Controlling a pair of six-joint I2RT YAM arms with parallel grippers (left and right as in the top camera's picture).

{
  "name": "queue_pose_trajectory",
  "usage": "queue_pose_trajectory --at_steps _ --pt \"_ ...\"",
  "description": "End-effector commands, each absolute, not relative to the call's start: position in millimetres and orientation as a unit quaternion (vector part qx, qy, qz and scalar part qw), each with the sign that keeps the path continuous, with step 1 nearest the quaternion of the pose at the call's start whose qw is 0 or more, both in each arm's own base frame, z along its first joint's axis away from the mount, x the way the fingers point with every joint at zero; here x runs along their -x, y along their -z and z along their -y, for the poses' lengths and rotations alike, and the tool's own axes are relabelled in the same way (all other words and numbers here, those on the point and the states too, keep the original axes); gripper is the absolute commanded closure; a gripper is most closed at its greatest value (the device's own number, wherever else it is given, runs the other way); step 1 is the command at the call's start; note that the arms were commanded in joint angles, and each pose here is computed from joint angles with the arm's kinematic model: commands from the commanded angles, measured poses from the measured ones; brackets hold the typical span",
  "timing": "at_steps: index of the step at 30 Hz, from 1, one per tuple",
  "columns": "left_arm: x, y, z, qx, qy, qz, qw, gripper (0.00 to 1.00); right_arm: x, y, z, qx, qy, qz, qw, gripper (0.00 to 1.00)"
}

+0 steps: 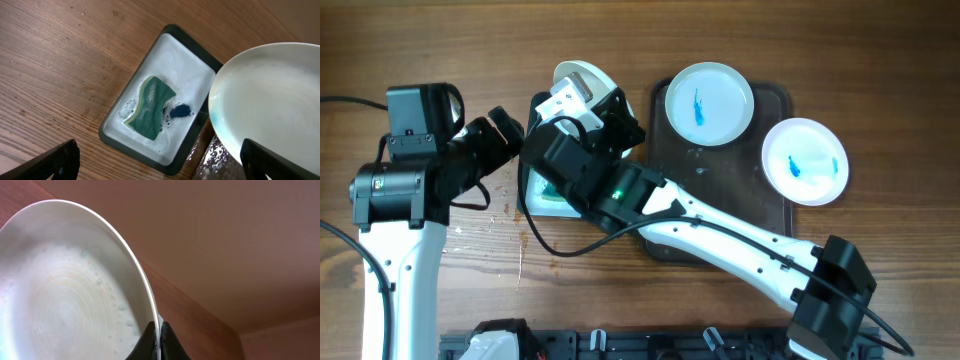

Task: Clean dirty plates on tray and stack at the side
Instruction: 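Lift the right plate with the right gripper and tilt it over the sponge tray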

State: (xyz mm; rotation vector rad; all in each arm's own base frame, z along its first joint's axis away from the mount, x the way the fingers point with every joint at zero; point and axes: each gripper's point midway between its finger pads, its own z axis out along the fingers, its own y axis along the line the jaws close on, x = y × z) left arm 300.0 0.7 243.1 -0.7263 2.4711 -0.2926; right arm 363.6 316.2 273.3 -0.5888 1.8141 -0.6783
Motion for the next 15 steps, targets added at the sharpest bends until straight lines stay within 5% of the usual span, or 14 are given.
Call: queue_pose_trajectory --at_steps 1,15 --pt "-300.6 -251.5 -2.0 0.270 0.113 -0.914 0.282 0.00 -361.3 -297.1 -312.9 0.223 0.282 -0.755 0.549 0.96" --pt "-300.6 -251.5 -2.0 0.270 0.113 -0.914 0.282 0.00 -360.2 -297.2 -314.5 0.221 0.277 -0.755 0.551 0.96"
